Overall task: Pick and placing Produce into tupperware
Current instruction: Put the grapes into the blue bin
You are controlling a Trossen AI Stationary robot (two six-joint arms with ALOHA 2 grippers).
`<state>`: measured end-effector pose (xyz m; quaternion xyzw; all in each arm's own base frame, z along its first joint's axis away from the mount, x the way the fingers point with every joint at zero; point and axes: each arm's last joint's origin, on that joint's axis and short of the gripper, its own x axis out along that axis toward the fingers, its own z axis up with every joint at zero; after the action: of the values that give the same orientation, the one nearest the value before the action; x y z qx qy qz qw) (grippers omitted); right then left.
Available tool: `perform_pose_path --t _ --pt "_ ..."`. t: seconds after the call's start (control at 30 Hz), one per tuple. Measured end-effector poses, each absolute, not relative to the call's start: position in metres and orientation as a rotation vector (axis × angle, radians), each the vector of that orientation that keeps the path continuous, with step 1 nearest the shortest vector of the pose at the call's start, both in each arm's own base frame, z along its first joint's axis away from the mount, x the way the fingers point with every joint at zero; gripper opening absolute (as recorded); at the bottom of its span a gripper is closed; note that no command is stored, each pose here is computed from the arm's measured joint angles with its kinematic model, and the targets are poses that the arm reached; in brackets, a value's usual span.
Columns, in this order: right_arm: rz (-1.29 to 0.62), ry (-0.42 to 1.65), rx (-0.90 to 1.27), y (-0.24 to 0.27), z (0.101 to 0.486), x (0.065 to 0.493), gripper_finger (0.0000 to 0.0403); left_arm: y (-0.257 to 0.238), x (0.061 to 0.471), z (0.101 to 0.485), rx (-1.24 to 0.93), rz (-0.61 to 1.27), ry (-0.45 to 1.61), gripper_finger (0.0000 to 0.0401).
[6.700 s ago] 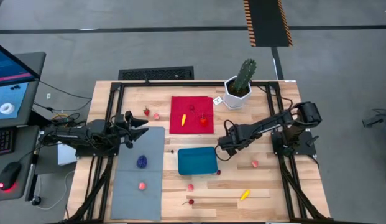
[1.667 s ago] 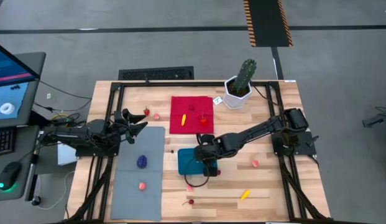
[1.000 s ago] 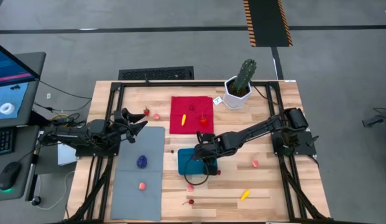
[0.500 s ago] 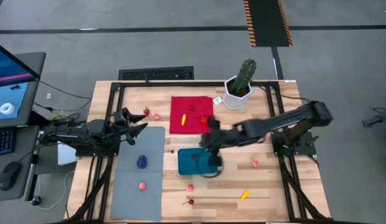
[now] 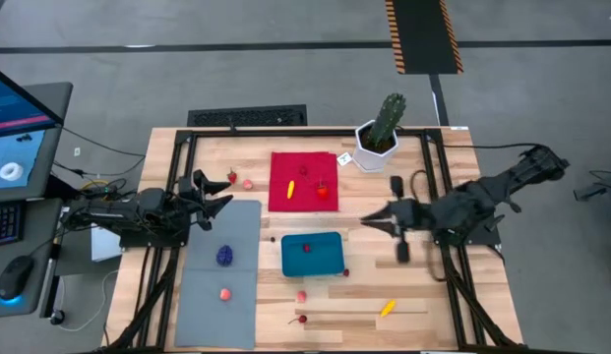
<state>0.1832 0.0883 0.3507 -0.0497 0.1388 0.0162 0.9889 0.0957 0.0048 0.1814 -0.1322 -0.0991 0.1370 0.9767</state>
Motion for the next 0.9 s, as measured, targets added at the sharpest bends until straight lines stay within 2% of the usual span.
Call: perform_pose_path --t 0.23,0.9 --pt "-0.045 0.227 -0.083 0.093 0.313 0.149 0.0052 0.005 0.096 0.181 -0.279 0.273 -0.193 0.0215" --pt "0.060 0.109 -0.067 0.112 0.213 0.107 0.0052 0.006 0.096 0.178 -0.284 0.317 -0.161 0.0215"
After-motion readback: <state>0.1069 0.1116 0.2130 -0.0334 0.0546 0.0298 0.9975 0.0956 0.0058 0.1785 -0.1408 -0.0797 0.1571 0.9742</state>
